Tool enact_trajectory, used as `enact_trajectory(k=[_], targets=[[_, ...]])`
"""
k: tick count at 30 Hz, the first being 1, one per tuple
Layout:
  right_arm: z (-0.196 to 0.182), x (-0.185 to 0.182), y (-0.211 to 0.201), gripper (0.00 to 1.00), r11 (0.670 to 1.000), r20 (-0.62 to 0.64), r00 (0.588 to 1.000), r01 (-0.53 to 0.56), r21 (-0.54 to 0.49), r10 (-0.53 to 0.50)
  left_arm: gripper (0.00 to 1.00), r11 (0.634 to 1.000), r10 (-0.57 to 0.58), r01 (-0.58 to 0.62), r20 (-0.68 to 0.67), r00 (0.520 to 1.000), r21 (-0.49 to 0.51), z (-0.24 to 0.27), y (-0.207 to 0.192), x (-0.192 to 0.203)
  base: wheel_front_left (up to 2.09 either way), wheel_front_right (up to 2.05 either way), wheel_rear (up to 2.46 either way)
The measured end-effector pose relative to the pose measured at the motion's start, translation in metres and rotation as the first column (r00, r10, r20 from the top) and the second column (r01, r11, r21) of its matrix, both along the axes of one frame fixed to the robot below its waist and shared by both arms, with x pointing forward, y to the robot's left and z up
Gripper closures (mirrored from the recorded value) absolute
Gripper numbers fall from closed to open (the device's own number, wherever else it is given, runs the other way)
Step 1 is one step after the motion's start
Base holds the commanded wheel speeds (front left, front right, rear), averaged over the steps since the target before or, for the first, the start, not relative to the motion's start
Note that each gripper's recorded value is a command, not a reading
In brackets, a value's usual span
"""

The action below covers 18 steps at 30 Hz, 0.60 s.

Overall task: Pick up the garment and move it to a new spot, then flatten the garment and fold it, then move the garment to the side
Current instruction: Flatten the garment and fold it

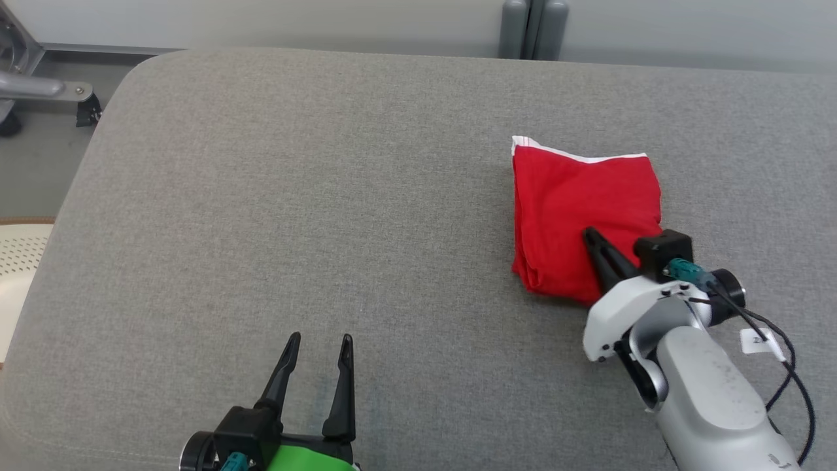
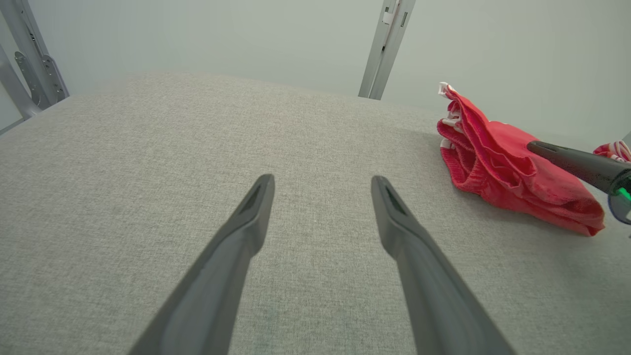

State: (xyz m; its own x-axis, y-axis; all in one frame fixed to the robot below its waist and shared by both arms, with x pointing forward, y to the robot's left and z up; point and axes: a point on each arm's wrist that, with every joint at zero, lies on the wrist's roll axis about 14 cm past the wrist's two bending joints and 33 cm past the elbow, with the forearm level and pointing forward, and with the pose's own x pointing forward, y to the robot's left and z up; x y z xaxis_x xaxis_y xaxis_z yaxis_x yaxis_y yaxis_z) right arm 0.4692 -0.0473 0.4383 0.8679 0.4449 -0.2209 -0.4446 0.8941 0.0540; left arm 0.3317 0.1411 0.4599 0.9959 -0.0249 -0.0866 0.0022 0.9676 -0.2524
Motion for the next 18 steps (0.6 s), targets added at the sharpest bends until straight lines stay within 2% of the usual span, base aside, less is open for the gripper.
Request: enact_trajectory(k=[6, 11, 15, 18], targets=[[-0.021, -0.017, 0.045, 1.0, 0.993, -0.062, 0.991, -0.117, -0.013, 0.116, 0.0, 1.0, 0.028, -0.028, -0.001, 1.0, -0.001, 0.001, 0.007, -0.003, 0.0, 0.0, 0.0], [-0.023, -0.039, 0.067, 1.0, 0.979, -0.065, 0.978, -0.201, -0.025, 0.199, 0.0, 0.998, 0.055, -0.055, 0.005, 0.998, 0.001, 0.003, 0.013, -0.01, 0.0, 0.0, 0.0], [-0.013, -0.053, 0.071, 1.0, 0.978, -0.031, 0.977, -0.21, 0.011, 0.21, 0.0, 0.998, 0.068, -0.068, 0.013, 0.998, -0.001, 0.005, 0.016, -0.017, 0.0, 0.0, 0.0], [0.001, -0.059, 0.062, 1.0, 0.984, 0.01, 0.986, -0.167, 0.07, 0.166, 0.0, 0.998, 0.069, -0.069, 0.02, 0.997, 0.003, 0.006, 0.017, -0.021, 0.0, 0.0, 0.0]])
